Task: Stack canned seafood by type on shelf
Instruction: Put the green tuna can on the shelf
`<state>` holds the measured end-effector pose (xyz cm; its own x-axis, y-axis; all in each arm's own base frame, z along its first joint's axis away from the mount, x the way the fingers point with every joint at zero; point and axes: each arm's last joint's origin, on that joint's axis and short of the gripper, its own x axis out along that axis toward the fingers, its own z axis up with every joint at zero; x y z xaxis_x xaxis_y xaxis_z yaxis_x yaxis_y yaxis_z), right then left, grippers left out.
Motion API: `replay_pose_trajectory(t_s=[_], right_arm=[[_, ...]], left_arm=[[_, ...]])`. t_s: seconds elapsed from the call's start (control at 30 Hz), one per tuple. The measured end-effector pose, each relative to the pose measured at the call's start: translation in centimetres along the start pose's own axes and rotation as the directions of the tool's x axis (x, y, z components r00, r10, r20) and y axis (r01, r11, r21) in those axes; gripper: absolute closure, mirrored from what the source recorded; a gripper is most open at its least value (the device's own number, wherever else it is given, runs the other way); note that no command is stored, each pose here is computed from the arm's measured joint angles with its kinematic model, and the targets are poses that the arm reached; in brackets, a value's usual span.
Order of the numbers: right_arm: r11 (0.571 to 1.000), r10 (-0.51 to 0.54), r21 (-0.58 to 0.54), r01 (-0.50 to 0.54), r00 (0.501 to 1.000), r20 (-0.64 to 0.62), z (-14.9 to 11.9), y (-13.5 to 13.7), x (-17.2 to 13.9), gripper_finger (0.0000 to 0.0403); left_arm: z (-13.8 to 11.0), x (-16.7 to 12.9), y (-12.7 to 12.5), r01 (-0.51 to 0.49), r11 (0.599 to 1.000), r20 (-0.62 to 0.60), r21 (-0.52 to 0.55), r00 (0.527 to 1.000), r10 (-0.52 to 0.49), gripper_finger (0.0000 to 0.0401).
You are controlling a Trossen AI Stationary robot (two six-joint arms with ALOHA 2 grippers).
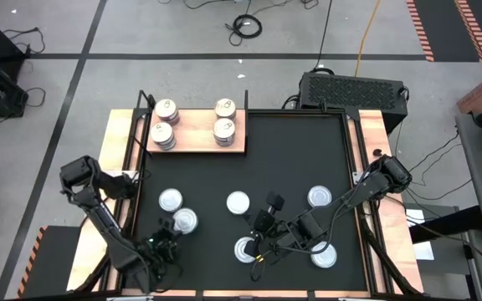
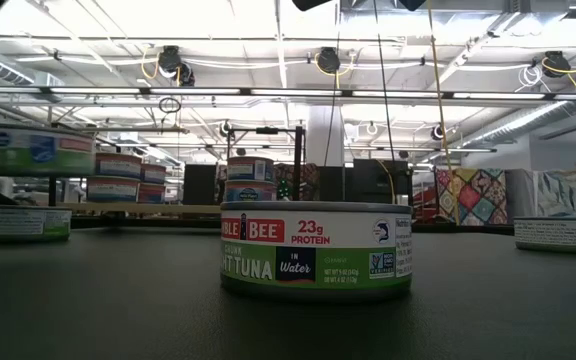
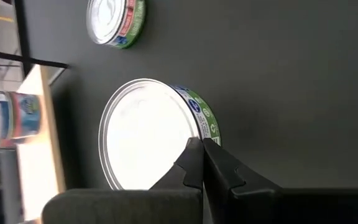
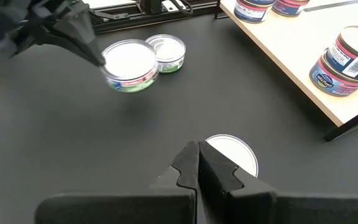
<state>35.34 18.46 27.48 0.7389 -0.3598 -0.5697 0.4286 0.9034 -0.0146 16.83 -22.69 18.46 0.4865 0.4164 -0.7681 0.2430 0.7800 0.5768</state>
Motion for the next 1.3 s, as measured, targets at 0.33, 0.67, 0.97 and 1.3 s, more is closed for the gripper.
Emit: replay_pose_trajectory(t_s=[0.33, 0.67, 0.97, 1.3], right_arm=[[1.0, 0.0, -0.017, 0.0, 1.0, 0.0, 0.0, 0.0, 0.0, 0.0403], [0.999, 0.002, -0.052, -0.002, 1.0, -0.001, 0.0, 0.0, 0.0, 0.0403], [0.998, -0.01, -0.066, 0.01, 1.0, -0.001, 0.3, -0.3, 0.4, 0.0403], [0.995, -0.016, -0.103, 0.015, 1.0, -0.004, 0.3, -0.5, 0.5, 0.0403]], left_arm=[[1.1, 0.9, 4.5, -0.046, 0.998, -0.029, 0.033, 0.998, 0.047, 0.0401], [-1.9, -0.5, 13.1, -0.082, 0.985, 0.03, -0.15, 0.996, 0.087, 0.0401], [-4.1, 1.8, 18.4, -0.124, 0.975, -0.022, -0.185, 0.992, 0.122, 0.0401], [-5.0, 5.5, 24.5, -0.102, 0.965, -0.063, -0.243, 0.994, 0.089, 0.0401]])
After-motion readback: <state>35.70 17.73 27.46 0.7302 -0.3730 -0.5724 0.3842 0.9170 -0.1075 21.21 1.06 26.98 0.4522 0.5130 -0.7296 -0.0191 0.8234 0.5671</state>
